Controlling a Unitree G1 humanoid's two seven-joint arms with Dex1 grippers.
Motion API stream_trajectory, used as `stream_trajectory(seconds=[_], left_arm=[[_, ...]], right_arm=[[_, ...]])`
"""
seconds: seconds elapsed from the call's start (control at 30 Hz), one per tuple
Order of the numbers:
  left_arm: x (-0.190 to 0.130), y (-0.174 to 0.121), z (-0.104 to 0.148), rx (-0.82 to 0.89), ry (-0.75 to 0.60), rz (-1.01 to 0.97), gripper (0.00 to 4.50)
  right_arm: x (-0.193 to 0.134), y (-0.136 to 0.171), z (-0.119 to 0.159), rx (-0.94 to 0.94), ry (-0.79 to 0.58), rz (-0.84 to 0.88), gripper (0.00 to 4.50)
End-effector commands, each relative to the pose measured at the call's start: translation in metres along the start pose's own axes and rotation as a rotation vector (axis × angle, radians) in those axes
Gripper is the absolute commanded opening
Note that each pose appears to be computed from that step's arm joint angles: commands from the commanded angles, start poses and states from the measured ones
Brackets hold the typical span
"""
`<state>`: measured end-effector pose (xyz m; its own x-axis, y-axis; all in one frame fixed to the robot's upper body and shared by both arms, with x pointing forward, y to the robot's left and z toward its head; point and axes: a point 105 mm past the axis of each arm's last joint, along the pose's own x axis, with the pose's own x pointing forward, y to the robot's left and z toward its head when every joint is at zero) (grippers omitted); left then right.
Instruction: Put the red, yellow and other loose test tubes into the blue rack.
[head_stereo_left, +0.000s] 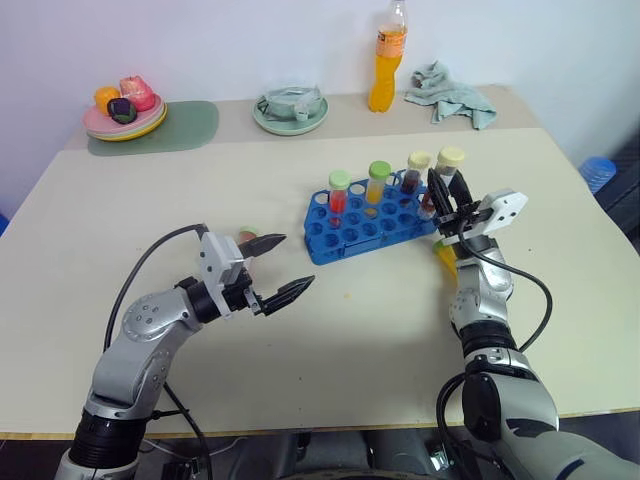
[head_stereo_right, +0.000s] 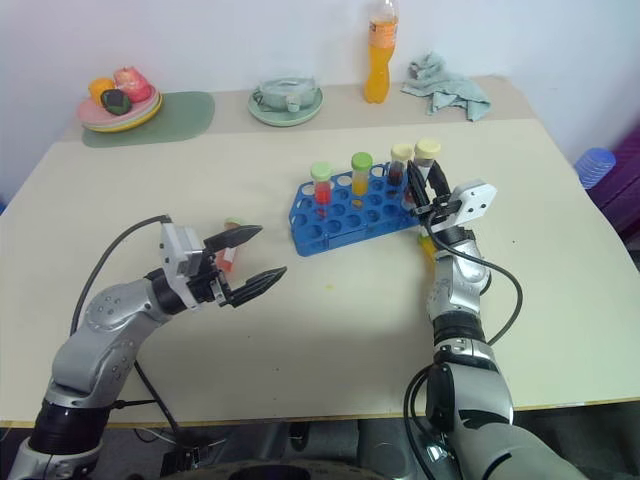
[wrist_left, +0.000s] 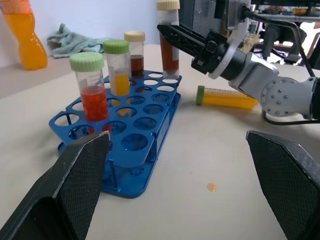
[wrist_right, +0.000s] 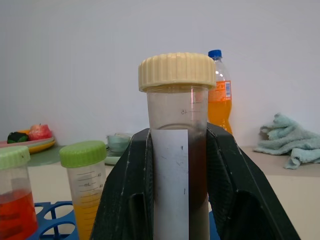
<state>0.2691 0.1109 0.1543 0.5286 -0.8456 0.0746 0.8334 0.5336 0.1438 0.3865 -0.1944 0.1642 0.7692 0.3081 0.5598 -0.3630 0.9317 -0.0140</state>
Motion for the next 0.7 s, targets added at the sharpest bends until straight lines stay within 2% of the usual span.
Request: stream_trajectory(seconds=[0.03, 0.33, 0.7], left_arm=[[0.003, -0.004, 0.011, 0.038, -0.04, -0.014, 4.5], [0.0, -0.005, 0.012, 0.044, -0.038, -0.006, 4.5], [0.001, -0.004, 0.015, 0.052, -0.036, -0.005, 4.5]], right_arm=[[0.0, -0.002, 0.001, 0.008, -0.014, -0.01, 0.79], [-0.006, 0.003, -0.009, 0.008, 0.027, 0.02, 0.79], [-0.006, -0.004, -0.012, -0.004, 0.061, 0.007, 0.79]])
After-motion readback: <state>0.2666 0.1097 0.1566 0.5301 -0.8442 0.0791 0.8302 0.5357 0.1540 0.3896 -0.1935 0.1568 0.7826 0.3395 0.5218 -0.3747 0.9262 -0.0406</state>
